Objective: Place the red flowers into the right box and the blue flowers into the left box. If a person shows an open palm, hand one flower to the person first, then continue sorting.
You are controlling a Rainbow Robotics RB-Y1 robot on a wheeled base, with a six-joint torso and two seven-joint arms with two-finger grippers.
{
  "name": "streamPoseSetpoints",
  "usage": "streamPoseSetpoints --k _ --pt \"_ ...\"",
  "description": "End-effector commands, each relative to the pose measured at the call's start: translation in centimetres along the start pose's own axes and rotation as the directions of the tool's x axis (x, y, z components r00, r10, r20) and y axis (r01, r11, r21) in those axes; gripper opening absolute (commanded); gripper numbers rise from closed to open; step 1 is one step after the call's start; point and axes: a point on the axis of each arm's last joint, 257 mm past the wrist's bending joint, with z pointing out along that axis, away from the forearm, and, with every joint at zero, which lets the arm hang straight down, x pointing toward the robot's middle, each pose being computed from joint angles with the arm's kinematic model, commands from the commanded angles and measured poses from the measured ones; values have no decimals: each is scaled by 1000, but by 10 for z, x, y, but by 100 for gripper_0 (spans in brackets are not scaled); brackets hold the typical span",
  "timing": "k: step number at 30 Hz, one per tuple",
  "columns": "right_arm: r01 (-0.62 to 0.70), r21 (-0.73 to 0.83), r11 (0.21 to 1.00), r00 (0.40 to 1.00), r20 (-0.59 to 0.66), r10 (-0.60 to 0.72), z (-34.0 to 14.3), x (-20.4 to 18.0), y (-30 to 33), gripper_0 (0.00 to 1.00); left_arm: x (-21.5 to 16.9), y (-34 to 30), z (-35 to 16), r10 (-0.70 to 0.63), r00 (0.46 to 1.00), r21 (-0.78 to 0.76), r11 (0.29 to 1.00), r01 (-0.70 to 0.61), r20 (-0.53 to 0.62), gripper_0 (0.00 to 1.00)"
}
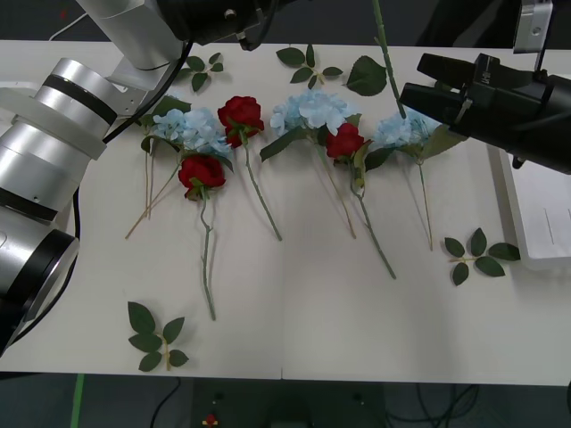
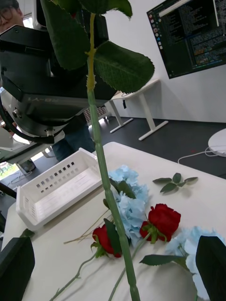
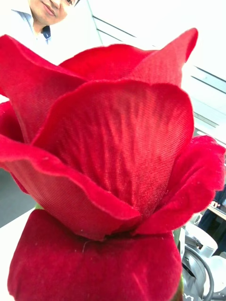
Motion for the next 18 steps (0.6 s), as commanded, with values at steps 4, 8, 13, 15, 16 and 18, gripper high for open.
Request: streamPoseSetpoints --k 4,8,13,15,16,18 --pt "39 -42 998 997 62 -37 36 -25 11 100 -5 -18 10 42 999 38 998 -43 22 0" --pt "-8 -56 998 998 64 12 49 -20 10 0 -5 -18 10 42 999 38 998 -43 22 0" --pt "-16 -51 999 998 67 19 52 -19 8 0 -5 -18 10 42 999 38 998 -43 22 0" --pt "-15 -50 999 998 66 18 51 -19 8 0 -5 -18 10 42 999 38 998 -43 22 0" --pt "-16 -51 999 998 67 19 51 -19 8 0 -5 -18 10 42 999 38 998 -43 22 0" --pt "-17 -50 999 998 67 21 51 -18 8 0 -5 -18 10 42 999 38 998 -43 22 0"
